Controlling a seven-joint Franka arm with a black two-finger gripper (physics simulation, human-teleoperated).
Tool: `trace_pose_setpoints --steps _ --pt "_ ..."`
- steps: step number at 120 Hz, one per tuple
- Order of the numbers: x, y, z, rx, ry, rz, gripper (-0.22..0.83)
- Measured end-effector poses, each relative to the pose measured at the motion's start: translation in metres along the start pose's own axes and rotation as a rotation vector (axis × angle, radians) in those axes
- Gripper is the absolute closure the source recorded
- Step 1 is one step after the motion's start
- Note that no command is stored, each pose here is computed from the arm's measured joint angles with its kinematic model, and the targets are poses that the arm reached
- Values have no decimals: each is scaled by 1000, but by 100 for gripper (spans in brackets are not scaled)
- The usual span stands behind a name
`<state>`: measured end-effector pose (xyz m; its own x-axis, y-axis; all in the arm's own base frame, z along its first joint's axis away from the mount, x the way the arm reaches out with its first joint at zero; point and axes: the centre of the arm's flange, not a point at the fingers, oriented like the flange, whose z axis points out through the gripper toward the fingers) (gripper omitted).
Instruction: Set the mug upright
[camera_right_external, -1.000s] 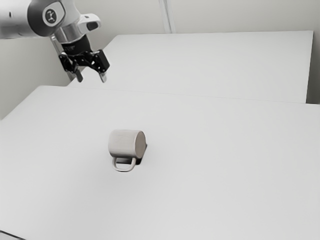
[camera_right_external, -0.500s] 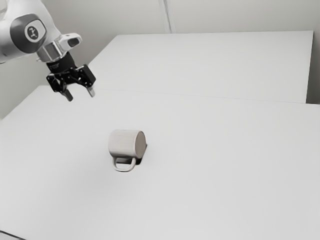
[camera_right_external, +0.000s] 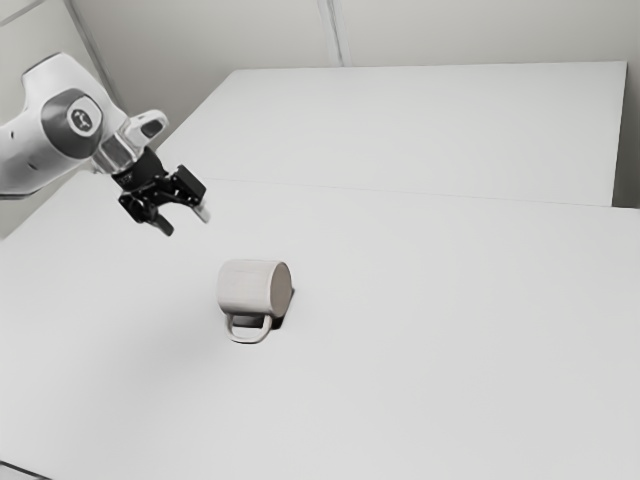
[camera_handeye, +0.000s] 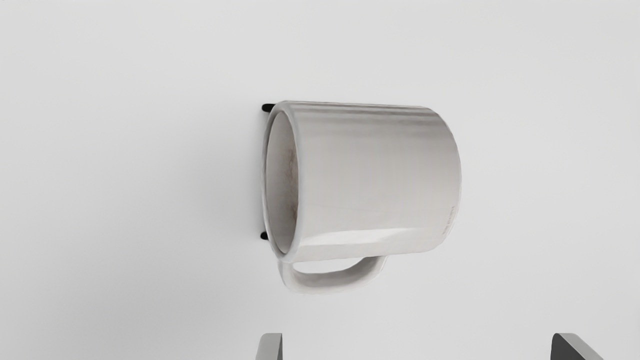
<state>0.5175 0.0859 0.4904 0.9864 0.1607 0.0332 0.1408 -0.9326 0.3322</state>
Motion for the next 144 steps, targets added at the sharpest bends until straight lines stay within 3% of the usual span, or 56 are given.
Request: trace_pose_setpoints --steps 106,144 --pt "7 -58 120 -286 73 17 2" --pt "3 -69 152 -437 141 -9 2"
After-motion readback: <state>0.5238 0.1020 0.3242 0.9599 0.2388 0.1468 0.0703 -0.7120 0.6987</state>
